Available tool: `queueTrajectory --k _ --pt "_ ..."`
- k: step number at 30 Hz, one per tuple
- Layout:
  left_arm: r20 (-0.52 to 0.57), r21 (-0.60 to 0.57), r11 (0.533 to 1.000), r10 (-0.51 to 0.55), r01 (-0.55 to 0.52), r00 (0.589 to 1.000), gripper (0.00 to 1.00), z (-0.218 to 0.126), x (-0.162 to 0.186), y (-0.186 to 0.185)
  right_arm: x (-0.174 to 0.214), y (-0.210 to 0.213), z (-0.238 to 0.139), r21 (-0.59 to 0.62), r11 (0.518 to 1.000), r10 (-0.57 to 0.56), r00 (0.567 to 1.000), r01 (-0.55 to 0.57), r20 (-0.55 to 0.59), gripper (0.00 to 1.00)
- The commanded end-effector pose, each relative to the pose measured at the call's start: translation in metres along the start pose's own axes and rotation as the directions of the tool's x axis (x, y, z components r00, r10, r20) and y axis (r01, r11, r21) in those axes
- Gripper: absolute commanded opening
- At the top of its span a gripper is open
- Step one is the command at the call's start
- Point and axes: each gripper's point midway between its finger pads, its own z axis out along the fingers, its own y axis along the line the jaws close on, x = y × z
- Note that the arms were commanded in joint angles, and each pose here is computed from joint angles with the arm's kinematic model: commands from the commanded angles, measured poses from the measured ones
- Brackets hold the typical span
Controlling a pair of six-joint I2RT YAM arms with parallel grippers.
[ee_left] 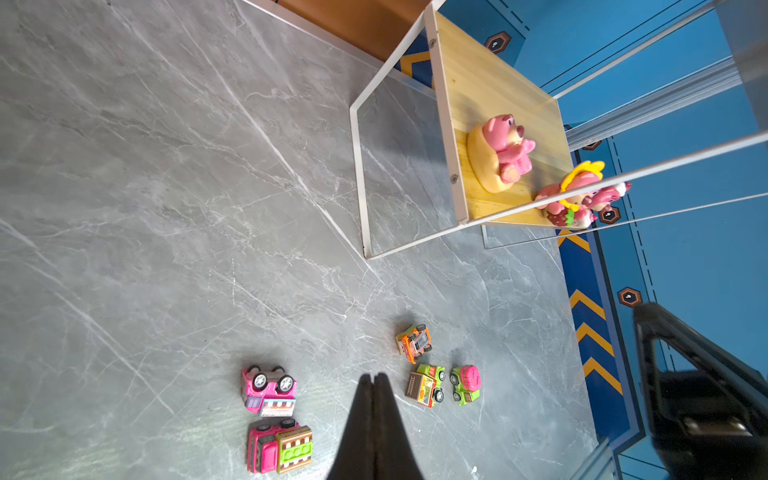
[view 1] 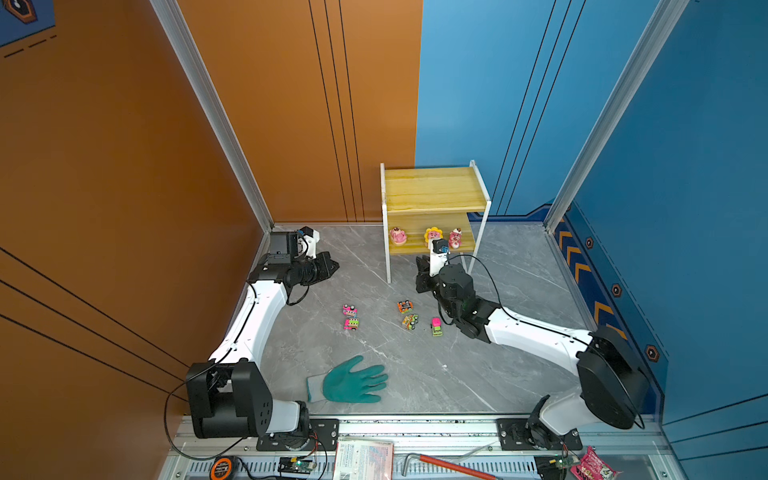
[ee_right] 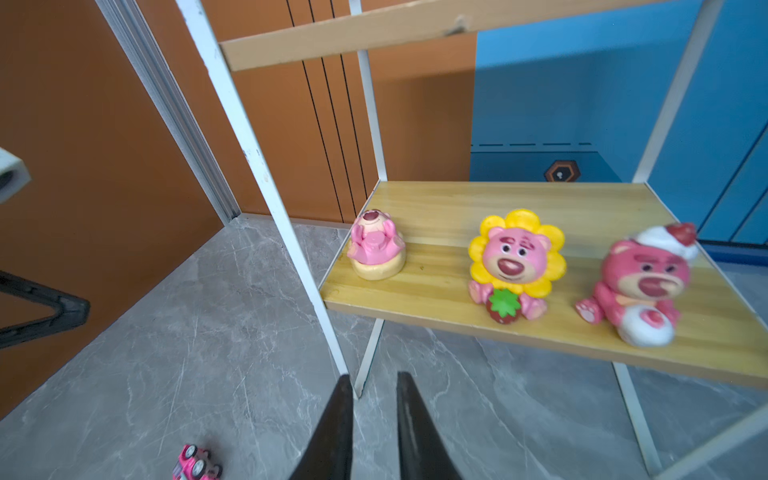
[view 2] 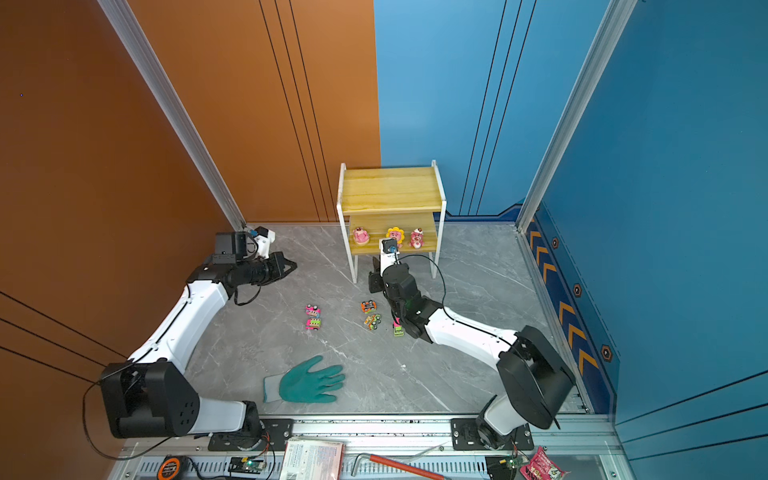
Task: Place and organize the plastic toys onto the shelf
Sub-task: 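Withdraw the right gripper from the shelf toward the pink-topped green car, then lower the right gripper and close it on the pink-topped green car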
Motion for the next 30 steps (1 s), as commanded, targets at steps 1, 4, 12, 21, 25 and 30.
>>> queueTrajectory --k 1,4,12,21,25,30 --pt "-0.02 -0.051 0.999 0.016 -0.017 1.0 0.22 0.011 0.01 0.007 0.047 -0.038 -0.03 0.092 0.995 -0.004 0.98 0.023 -0.201 0.4" --pt "-0.053 -0.076 0.996 0.047 -0.051 0.997 0.39 0.021 0.022 0.004 0.077 -0.058 -0.05 0.127 0.992 0.022 0.946 0.021 -0.324 0.5" --pt "-0.188 -0.189 0.94 0.248 -0.282 0.951 0.67 0.031 0.06 -0.02 0.151 -0.062 -0.076 0.103 0.994 0.072 0.838 -0.019 -0.542 0.67" --pt "-0.209 -0.18 0.912 0.33 -0.368 0.921 0.79 0.027 0.072 -0.042 0.182 -0.061 -0.08 0.098 0.995 0.057 0.863 -0.008 -0.502 0.72" --pt "-0.211 -0.178 0.895 0.372 -0.41 0.904 0.82 0.027 0.071 -0.045 0.186 -0.058 -0.077 0.091 0.996 0.028 0.886 0.016 -0.462 0.72" --pt "-0.218 -0.181 0.877 0.405 -0.444 0.888 0.85 0.029 0.073 -0.042 0.191 -0.053 -0.072 0.087 0.996 0.014 0.895 0.028 -0.447 0.7"
